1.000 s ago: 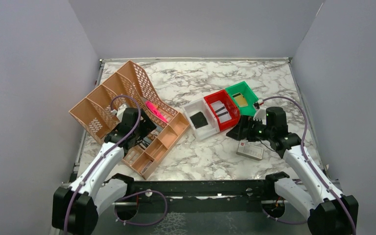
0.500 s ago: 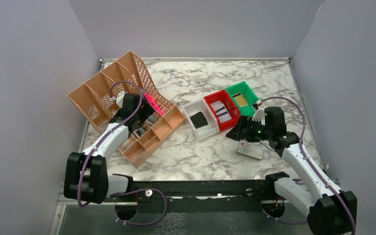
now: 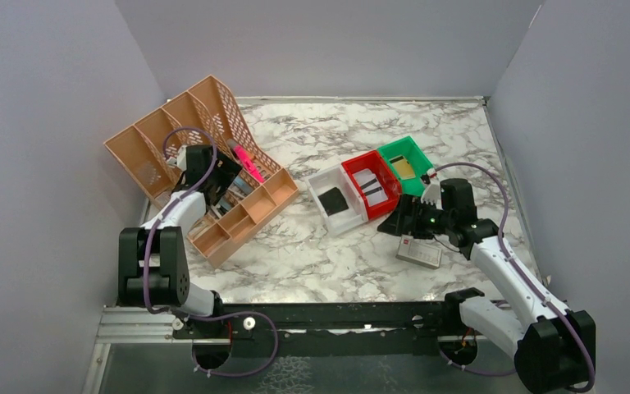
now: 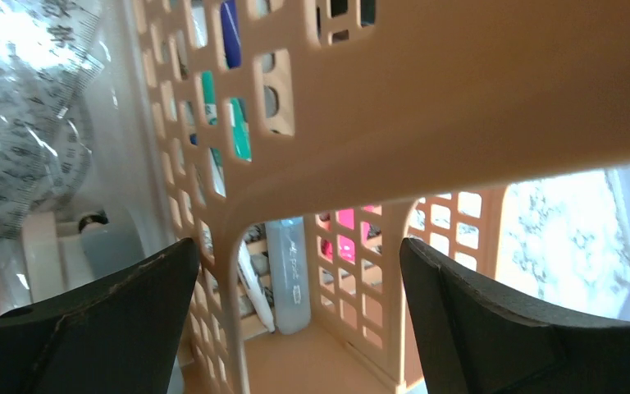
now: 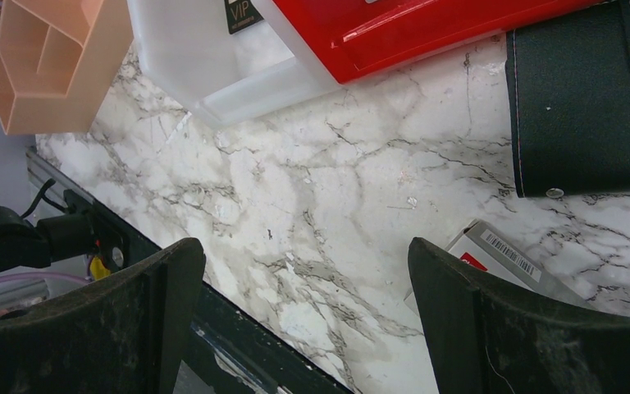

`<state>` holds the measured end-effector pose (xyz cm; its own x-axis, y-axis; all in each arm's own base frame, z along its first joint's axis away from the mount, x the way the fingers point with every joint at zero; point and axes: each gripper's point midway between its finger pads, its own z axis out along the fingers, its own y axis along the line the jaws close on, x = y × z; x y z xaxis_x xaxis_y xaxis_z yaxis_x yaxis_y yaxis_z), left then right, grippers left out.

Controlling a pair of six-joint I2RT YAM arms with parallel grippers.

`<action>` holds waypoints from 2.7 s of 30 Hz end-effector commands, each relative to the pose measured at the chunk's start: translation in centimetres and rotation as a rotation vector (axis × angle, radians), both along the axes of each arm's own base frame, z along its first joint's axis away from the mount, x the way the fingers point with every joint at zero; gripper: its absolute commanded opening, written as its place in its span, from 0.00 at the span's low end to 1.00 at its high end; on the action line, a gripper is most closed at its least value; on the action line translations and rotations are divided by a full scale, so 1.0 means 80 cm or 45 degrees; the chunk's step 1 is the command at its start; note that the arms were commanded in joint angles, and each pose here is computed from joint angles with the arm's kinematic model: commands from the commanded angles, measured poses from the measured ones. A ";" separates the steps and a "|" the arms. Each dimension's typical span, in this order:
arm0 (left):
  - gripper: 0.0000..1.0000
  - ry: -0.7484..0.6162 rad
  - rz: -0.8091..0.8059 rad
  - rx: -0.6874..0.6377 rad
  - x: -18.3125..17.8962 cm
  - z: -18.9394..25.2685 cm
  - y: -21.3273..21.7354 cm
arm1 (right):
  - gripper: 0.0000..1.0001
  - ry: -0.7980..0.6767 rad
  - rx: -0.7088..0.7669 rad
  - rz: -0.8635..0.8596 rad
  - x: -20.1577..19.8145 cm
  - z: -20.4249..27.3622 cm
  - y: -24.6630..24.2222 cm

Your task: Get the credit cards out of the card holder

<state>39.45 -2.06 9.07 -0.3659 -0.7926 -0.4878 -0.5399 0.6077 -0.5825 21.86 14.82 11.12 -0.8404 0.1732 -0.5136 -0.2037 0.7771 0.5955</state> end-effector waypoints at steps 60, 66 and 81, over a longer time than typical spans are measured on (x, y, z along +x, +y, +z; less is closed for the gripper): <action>0.96 -0.254 -0.976 0.333 0.110 0.104 -0.275 | 1.00 0.079 0.053 0.052 -0.002 -0.018 0.010; 0.97 -0.285 -0.877 0.316 0.002 0.145 -0.233 | 1.00 0.092 0.066 0.056 -0.004 -0.020 0.012; 0.97 -0.035 -0.366 0.219 -0.166 0.042 -0.104 | 1.00 0.103 0.094 0.063 0.001 -0.022 0.017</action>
